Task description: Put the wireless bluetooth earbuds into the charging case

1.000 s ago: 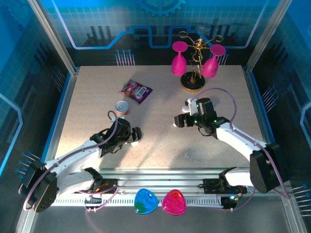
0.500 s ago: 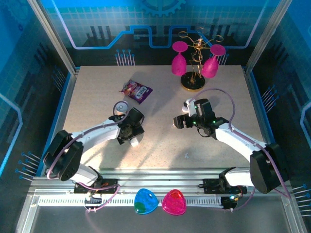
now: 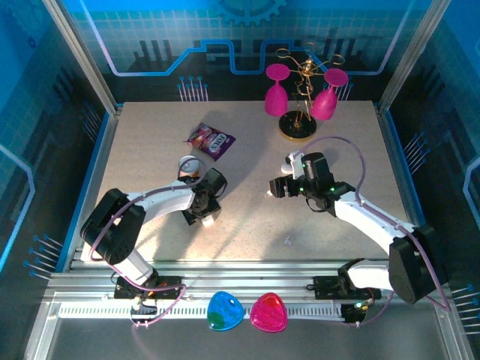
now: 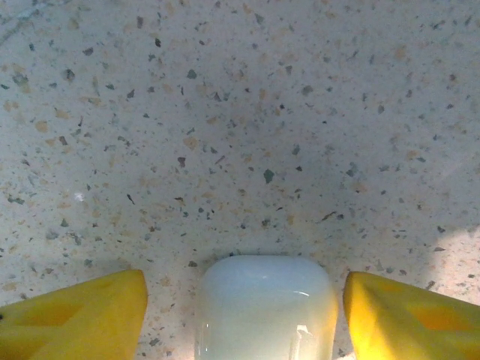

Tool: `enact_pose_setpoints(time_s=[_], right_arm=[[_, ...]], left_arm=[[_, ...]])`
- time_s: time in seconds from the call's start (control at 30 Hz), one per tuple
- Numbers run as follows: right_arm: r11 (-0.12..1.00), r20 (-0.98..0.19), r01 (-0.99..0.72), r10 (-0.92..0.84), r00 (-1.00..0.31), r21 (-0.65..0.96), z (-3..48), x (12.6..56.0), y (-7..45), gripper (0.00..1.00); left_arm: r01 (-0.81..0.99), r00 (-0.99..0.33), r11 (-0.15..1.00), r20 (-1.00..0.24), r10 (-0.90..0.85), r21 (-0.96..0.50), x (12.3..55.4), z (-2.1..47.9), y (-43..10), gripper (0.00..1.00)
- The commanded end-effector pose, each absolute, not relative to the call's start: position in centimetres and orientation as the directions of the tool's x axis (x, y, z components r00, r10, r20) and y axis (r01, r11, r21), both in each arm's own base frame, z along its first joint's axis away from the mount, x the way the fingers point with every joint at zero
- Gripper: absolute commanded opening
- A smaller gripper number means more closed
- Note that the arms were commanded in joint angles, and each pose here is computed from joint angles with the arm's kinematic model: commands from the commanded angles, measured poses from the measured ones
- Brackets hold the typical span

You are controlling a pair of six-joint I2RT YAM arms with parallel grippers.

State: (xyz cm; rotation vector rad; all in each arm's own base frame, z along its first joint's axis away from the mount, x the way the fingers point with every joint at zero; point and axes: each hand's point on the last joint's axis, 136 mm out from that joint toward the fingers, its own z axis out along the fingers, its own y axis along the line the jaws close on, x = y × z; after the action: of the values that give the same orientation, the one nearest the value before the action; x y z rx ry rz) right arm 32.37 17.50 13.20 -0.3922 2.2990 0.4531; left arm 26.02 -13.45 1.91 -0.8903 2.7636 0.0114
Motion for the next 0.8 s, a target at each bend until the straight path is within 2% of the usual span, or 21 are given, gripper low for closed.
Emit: enact_pose_setpoints(time_s=[0.0,0.13,0.2,0.27,0.53,0.77], right_arm=[[0.891,-0.725,-0.408,-0.148,-0.673,0.197,13.2,31.8,17.5,0.89],[0.89,-0.727,-0.409,-0.143,-0.672,0.203,13.4,31.7,17.5,0.89],[0.887,-0.732,-0.412,-0.137,-0.667,0.21,13.9,31.5,17.5,0.89],[0.883,-0.739,-0.418,-0.133,-0.66,0.214,14.4,31.4,17.6,0.89],[0.838,-0.775,-0.487,-0.131,-0.618,0.247,16.6,30.0,18.5,0.89],[0.722,-0.832,-0.625,-0.127,-0.54,0.296,17.8,27.4,21.8,0.88]], left_arm=[[-0.583,-0.786,0.812,-0.227,-0.574,-0.036,26.0,1.7,-13.4,0.64],[-0.586,-0.786,0.81,-0.219,-0.579,-0.037,25.9,1.4,-13.5,0.58],[-0.588,-0.784,0.808,-0.22,-0.581,-0.038,25.9,1.4,-13.5,0.46],[-0.591,-0.78,0.806,-0.225,-0.584,-0.042,26.0,1.6,-13.4,0.41],[-0.582,-0.768,0.804,-0.243,-0.593,-0.123,26.9,4.2,-14.2,0.4],[-0.489,-0.761,0.807,-0.29,-0.58,-0.33,29.4,8.9,-16.8,0.41]])
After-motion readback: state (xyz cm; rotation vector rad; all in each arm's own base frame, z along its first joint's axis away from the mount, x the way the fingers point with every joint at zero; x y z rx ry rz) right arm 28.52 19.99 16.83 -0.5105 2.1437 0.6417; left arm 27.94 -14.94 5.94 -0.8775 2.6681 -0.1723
